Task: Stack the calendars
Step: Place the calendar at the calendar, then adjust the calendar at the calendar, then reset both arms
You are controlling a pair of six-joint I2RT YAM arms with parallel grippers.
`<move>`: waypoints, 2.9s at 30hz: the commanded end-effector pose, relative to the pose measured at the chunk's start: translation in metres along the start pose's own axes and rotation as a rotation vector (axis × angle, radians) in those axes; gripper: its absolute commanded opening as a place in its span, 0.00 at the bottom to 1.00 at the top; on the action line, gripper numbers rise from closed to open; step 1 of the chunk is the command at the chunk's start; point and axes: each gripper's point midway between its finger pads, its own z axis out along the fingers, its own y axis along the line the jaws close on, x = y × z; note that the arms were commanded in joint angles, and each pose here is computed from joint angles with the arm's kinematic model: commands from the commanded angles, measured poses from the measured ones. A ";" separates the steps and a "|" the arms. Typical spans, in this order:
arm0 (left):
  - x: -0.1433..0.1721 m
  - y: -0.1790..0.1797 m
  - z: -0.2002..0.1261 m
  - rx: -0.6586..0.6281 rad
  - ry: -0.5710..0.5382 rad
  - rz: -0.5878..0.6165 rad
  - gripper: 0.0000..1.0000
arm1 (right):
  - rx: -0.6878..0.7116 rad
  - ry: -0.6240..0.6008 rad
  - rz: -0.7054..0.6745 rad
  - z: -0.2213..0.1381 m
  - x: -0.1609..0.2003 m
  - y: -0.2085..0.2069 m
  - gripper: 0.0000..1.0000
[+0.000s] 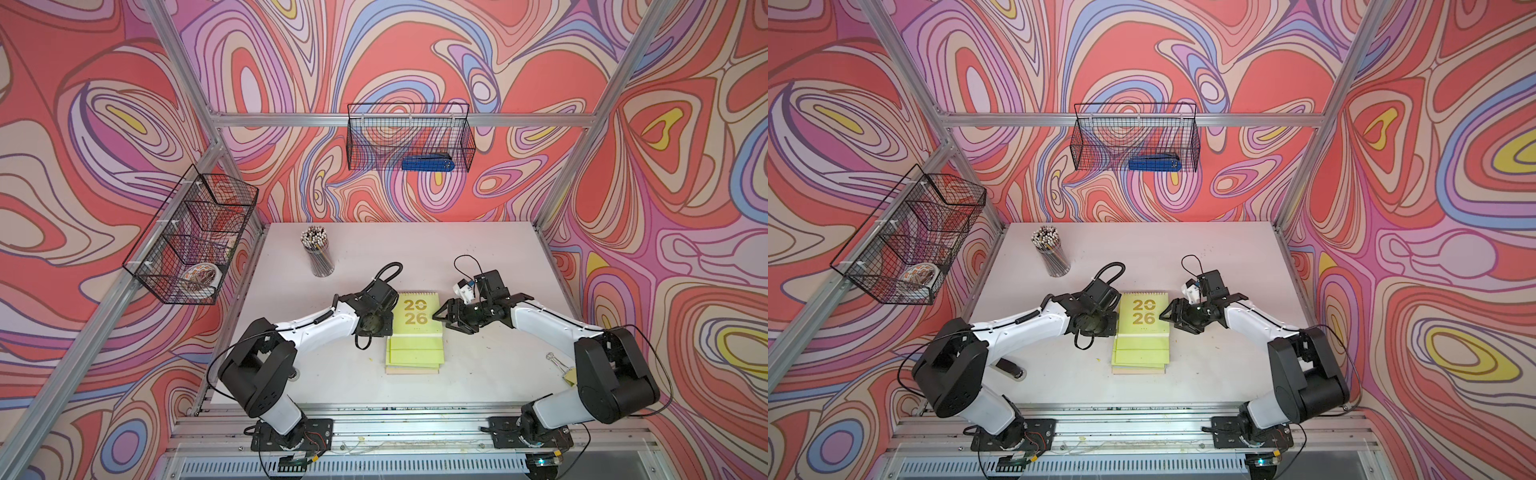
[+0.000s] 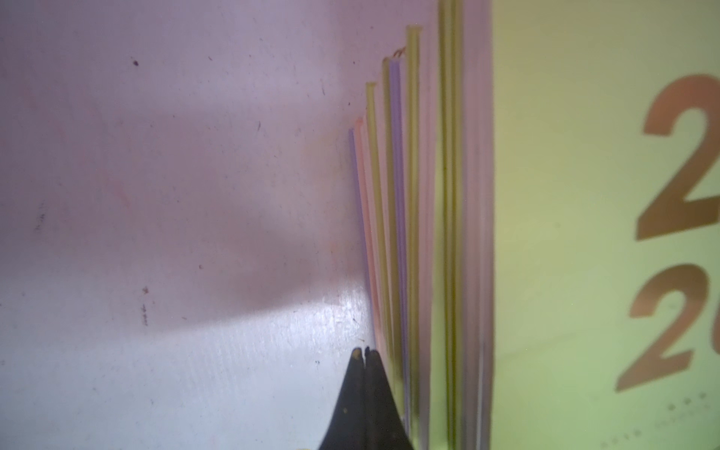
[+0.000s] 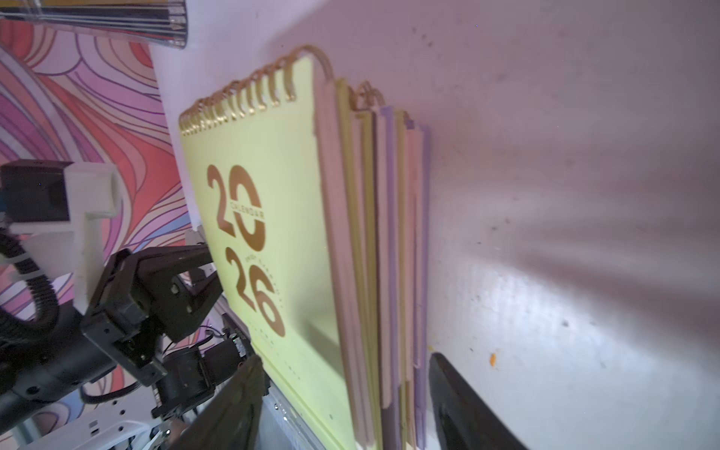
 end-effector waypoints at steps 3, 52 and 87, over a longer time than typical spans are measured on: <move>-0.001 0.002 0.003 -0.039 0.018 0.021 0.00 | 0.245 -0.111 -0.005 -0.031 -0.013 -0.024 0.69; -0.048 0.059 -0.065 -0.185 -0.274 -0.005 0.48 | 0.539 -0.379 -0.189 -0.072 -0.060 -0.025 0.98; -0.102 0.221 -0.063 -0.381 -1.027 0.124 1.00 | 0.703 -1.246 -0.464 -0.137 -0.153 -0.138 0.99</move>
